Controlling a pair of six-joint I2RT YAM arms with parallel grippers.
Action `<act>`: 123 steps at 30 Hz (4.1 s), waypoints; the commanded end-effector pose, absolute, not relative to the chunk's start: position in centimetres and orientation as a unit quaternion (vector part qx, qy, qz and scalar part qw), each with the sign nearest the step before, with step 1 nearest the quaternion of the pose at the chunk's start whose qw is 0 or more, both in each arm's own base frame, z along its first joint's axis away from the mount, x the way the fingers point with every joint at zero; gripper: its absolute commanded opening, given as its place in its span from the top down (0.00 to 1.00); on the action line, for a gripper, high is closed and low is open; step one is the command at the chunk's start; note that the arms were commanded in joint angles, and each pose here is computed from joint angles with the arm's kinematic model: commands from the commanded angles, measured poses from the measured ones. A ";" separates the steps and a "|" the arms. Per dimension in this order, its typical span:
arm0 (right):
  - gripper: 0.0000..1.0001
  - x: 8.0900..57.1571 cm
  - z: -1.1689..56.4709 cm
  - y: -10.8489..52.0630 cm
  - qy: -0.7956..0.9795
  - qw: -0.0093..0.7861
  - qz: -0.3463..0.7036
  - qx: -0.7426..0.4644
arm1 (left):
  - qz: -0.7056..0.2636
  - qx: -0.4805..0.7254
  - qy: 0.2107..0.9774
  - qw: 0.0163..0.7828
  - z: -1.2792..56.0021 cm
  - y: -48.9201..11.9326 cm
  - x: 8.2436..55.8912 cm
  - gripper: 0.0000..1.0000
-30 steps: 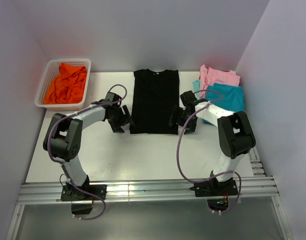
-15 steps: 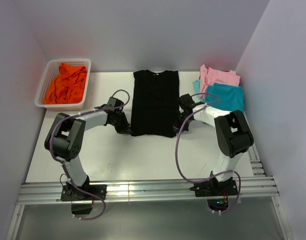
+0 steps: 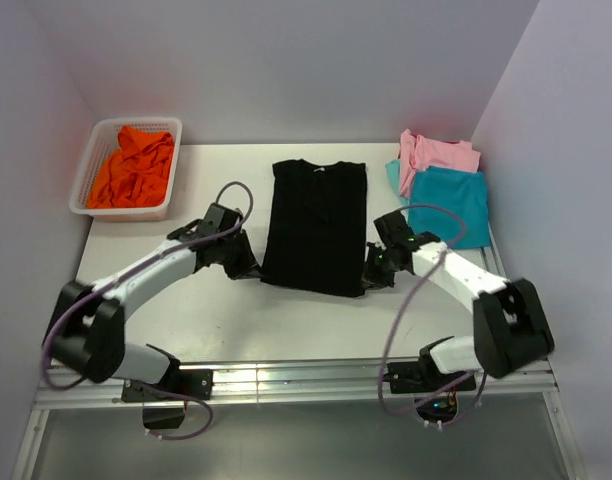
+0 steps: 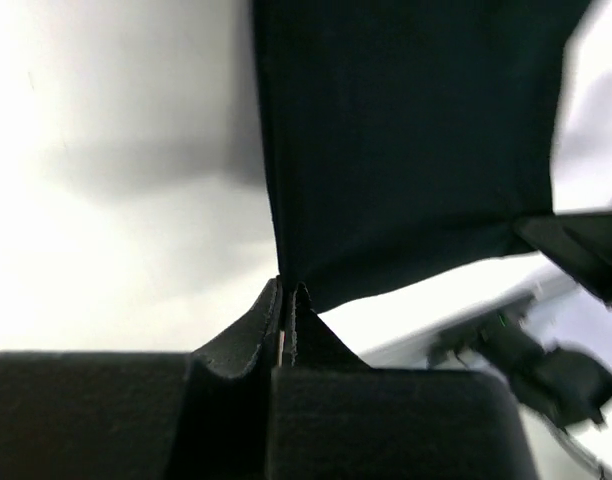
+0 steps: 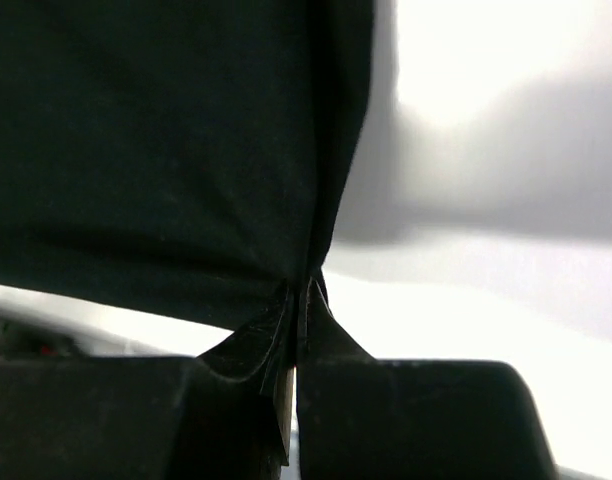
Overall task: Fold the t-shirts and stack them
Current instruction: Grab one side of the 2/3 rectangular tshirt with both arms, then fold the long partially folded tshirt into a neat square, then put the neatly folded tshirt into the corner of the board with the right arm
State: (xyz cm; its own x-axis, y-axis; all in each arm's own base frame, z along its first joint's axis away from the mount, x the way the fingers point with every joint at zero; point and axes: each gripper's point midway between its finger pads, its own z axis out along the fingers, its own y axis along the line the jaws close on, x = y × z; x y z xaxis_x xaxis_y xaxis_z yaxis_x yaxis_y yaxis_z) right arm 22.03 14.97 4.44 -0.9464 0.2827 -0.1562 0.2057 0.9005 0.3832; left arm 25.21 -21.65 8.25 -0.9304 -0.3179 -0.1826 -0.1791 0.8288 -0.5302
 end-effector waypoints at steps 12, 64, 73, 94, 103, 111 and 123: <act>1.00 14.5 13.0 12.2 0.962 0.148 0.205 0.106 | -0.264 -0.187 0.925 0.202 17.8 -17.4 19.4 1.00; 0.00 37.3 7.1 14.4 0.960 0.156 0.171 0.156 | -0.256 -0.222 0.914 0.221 16.2 -13.7 40.2 0.01; 0.00 40.2 2.6 14.7 0.969 0.132 0.150 0.148 | -0.245 -0.211 0.917 0.232 17.6 -12.7 35.4 0.01; 1.00 40.6 -1.7 14.6 0.982 0.066 0.120 0.133 | -0.216 -0.216 0.917 0.256 17.7 -9.5 32.3 0.00; 1.00 44.6 5.6 10.9 0.984 0.122 0.039 0.124 | -0.232 -0.227 0.911 0.255 15.8 -9.6 30.5 0.01; 1.00 48.3 12.6 4.8 0.965 0.194 -0.019 0.173 | -0.237 -0.230 0.911 0.247 13.2 -9.3 28.6 0.00; 1.00 48.3 19.1 -7.1 0.920 0.259 -0.016 0.295 | -0.248 -0.217 0.914 0.237 11.5 -9.4 27.5 0.01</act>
